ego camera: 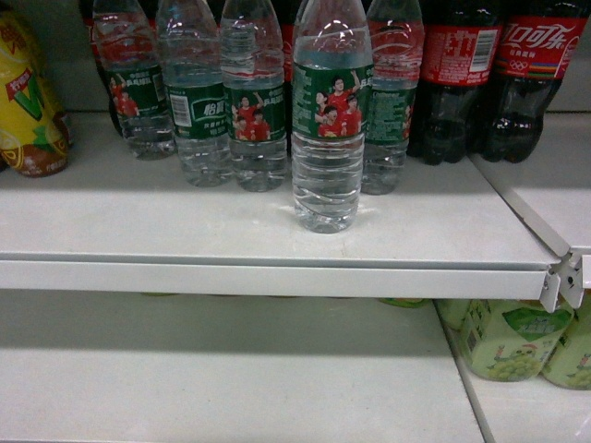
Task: Move water from second to third shelf
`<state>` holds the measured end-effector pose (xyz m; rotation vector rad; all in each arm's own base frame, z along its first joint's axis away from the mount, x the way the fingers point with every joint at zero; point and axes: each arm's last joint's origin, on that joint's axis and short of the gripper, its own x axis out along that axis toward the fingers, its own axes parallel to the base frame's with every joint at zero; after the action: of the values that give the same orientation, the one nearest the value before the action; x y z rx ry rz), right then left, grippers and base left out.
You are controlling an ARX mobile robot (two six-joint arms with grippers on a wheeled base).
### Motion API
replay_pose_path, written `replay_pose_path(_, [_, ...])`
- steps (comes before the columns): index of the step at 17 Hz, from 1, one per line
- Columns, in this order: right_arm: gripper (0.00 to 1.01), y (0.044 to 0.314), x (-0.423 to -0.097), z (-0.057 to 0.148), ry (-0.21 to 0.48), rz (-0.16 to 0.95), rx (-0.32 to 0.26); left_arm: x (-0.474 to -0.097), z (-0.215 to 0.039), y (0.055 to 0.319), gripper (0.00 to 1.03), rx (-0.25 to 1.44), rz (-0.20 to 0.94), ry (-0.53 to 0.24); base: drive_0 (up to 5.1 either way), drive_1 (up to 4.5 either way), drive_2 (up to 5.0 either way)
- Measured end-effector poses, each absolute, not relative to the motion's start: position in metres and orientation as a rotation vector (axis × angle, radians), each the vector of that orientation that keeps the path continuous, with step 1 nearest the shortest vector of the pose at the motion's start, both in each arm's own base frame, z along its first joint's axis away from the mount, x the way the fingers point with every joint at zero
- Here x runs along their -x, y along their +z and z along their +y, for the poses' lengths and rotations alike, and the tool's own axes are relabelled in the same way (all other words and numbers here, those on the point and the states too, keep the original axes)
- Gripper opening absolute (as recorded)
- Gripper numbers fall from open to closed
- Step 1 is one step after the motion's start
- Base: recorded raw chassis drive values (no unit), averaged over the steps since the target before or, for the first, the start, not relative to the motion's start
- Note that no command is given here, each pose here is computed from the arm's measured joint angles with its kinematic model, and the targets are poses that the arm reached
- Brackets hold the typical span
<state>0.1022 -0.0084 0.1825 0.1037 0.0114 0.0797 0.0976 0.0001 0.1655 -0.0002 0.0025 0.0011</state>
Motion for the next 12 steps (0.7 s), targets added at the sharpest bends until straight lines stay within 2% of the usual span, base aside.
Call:
replay_pose_path(1, [0.98,0.199,-0.108,-0.011,0.072,-0.032,-0.098,-0.098,0.0,0.166,0.98,0.0,0.002,0.001,0.0,0.0,0.0])
replay_pose_path(3, [0.98,0.225,-0.128,-0.011,0.101,-0.08,-0.092,-0.098,0.0,0.166,0.98,0.0,0.002,0.001,0.0,0.0,0.0])
replay_pose_path(6, [0.98,0.245,-0.158,-0.007,0.139,-0.087,-0.088,-0.098,0.0,0.166,0.98,0.0,0.002,0.001,0.0,0.0,0.0])
replay_pose_path(9, [0.98,0.251,-0.177,0.006,0.187,-0.083,-0.074,-0.098,0.0,0.166,0.98,0.0,0.002,0.001,0.0,0.0,0.0])
replay_pose_path(12, [0.98,0.236,-0.196,0.029,0.262,-0.036,-0.051,-0.098,0.0,0.166,0.98,0.0,0.002,0.001,0.0,0.0,0.0])
